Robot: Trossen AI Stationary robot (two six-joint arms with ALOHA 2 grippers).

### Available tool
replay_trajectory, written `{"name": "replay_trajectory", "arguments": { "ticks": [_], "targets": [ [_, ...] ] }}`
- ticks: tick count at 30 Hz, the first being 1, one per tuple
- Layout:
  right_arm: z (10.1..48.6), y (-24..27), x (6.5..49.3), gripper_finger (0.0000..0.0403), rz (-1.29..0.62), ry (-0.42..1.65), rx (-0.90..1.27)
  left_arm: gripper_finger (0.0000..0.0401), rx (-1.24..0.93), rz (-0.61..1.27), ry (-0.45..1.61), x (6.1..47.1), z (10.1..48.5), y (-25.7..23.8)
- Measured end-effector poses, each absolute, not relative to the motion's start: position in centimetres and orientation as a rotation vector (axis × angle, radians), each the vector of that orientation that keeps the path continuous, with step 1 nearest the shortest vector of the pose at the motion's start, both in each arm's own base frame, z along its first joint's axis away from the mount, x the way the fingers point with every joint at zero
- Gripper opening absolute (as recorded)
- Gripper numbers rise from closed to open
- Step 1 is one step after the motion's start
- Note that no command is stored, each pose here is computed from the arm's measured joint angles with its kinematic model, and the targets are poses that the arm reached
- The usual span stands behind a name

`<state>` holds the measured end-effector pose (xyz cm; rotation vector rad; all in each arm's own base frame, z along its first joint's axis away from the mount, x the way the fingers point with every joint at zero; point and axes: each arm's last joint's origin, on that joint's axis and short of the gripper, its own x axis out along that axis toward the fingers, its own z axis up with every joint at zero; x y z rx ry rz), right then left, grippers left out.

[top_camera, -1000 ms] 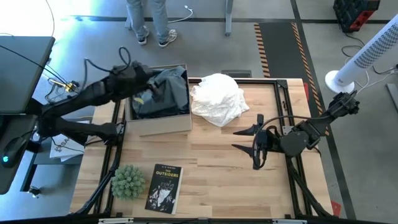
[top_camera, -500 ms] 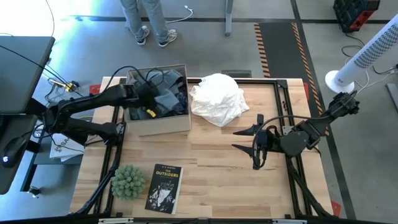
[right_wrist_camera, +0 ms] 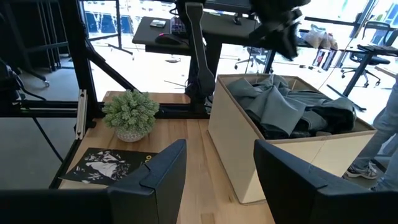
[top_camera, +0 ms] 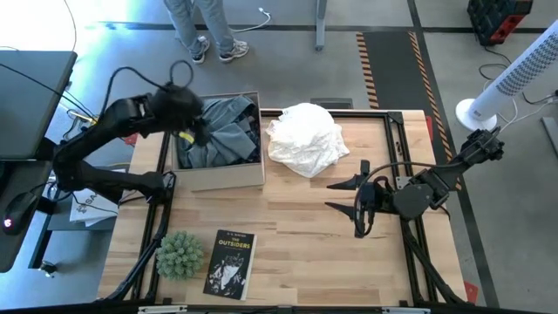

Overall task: Sort clothes
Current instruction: Put the blue pants into the laundry organizer

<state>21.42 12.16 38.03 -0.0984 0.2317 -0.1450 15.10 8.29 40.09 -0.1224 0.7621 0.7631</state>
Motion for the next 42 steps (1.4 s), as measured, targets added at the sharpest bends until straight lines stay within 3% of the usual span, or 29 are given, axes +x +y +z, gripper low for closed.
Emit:
{"name": "replay_trajectory", "arguments": {
  "ticks": [6,11,16,22,27,32,38,42],
  "targets": [
    [38.1,12.2,21.4,0.0185,-0.145,0.229,-0.095,0.0147,0.011,0.724,0.499,18.3,38.8,10.0],
    [38.1,12.2,21.4,0.0185,-0.145,0.229,-0.097,0.0112,0.013,0.786,0.401,21.0,31.7,12.8],
    [38.1,12.2,21.4,0.0185,-0.145,0.23,-0.096,0.0077,-0.188,0.927,0.412,21.9,22.7,15.0],
    [38.1,12.2,21.4,0.0185,-0.146,0.229,-0.103,0.0045,-0.282,0.905,0.51,22.7,17.4,16.2],
    [38.1,12.2,21.4,0.0185,-0.15,0.224,-0.103,0.0027,-0.207,0.852,0.526,23.8,19.1,16.6],
    [38.2,12.2,21.4,0.0185,-0.15,0.217,-0.097,0.0021,-0.104,0.796,0.407,24.2,26.0,16.0],
    [38.2,12.2,21.5,0.0185,-0.151,0.216,-0.087,0.0021,-0.031,0.753,0.431,21.8,32.7,12.8],
    [38.2,12.2,21.5,0.0185,-0.151,0.217,-0.087,0.0021,-0.039,0.862,0.484,19.2,33.0,11.3]
  ]
}}
